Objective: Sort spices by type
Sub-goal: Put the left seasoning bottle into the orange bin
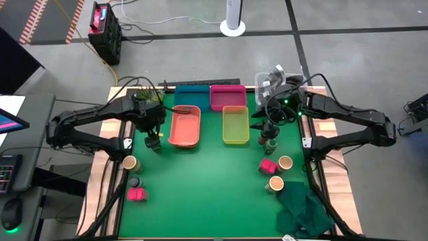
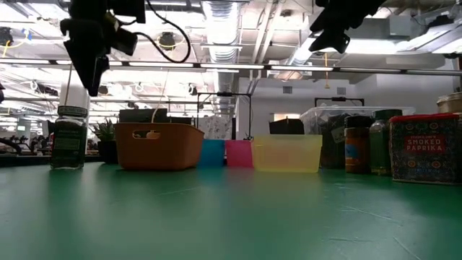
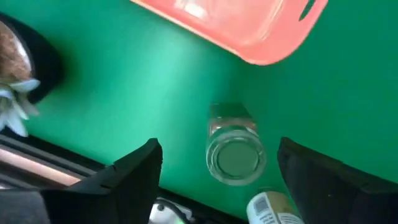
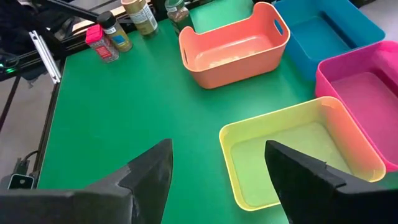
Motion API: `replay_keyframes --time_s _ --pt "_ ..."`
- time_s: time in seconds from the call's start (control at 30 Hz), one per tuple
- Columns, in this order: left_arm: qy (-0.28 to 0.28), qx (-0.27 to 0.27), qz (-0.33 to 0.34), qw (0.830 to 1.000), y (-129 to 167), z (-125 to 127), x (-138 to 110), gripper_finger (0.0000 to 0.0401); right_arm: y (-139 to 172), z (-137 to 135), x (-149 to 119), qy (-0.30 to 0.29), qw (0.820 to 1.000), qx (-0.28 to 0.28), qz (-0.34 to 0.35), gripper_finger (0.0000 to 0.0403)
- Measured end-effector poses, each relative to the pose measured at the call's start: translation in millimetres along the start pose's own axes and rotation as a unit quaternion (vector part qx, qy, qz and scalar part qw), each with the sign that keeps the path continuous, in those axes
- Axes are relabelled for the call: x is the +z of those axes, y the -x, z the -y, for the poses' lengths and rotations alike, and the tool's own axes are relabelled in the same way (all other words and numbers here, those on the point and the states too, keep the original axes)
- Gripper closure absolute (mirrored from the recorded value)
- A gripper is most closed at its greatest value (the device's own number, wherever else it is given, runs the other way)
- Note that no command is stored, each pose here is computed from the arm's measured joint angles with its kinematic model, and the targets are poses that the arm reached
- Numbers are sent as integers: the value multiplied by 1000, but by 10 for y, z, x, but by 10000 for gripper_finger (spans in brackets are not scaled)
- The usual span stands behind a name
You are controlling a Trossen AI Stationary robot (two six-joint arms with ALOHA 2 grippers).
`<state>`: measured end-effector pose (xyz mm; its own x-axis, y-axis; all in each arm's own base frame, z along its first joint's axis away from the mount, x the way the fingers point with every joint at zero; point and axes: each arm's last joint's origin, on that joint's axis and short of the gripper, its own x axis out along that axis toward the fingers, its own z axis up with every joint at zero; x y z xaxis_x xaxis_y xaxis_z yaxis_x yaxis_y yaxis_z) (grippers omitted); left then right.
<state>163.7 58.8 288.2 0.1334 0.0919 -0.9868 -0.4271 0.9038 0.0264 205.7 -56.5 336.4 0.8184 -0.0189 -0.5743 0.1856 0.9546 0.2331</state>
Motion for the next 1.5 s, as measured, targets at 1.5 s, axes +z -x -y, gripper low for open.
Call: replay_keyframes --time_s 1.5 --pt "-366 57 -59 927 -484 59 -239 94 -55 -156 21 -27 999 11 14 121"
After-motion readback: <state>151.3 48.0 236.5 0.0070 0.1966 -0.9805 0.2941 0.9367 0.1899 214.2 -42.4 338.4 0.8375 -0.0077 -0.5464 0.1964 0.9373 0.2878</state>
